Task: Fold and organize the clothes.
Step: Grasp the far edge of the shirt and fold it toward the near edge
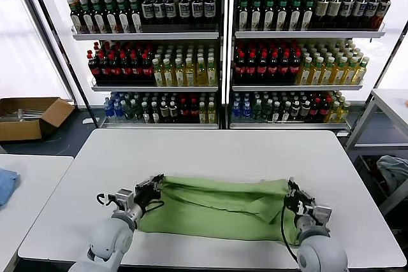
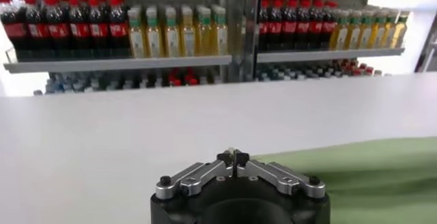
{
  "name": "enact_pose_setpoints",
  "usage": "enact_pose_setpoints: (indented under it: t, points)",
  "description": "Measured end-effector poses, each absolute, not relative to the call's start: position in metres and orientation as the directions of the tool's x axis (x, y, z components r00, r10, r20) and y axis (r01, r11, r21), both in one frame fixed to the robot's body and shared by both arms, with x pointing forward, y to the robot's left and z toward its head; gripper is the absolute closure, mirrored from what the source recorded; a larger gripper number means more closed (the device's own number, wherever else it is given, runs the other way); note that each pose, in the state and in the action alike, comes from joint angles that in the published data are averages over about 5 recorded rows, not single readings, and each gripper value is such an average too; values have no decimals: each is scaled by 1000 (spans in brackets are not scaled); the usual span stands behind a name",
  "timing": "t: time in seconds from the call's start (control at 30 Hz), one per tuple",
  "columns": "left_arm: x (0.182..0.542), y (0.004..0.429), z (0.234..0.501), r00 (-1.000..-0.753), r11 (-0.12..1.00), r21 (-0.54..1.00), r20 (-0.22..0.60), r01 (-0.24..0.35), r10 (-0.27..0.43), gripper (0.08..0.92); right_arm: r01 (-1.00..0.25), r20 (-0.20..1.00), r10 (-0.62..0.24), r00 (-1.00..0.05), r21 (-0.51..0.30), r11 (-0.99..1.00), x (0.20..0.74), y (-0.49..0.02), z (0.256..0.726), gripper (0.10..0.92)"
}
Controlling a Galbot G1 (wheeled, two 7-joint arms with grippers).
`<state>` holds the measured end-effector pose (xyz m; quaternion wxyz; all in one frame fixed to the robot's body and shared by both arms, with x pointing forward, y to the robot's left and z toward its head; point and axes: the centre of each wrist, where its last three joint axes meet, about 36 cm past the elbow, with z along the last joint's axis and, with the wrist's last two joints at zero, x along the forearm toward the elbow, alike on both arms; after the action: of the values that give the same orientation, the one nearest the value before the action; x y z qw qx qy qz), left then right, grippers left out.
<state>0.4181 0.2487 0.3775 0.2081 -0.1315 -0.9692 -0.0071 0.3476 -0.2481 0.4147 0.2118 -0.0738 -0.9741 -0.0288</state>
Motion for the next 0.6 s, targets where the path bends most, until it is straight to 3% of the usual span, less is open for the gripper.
enact_pose_setpoints:
  t: [0.6]
  points:
    - [399, 251, 374, -878, 966, 5, 418, 257, 232, 905, 158, 471, 164, -867, -52, 986, 334, -239, 375, 886]
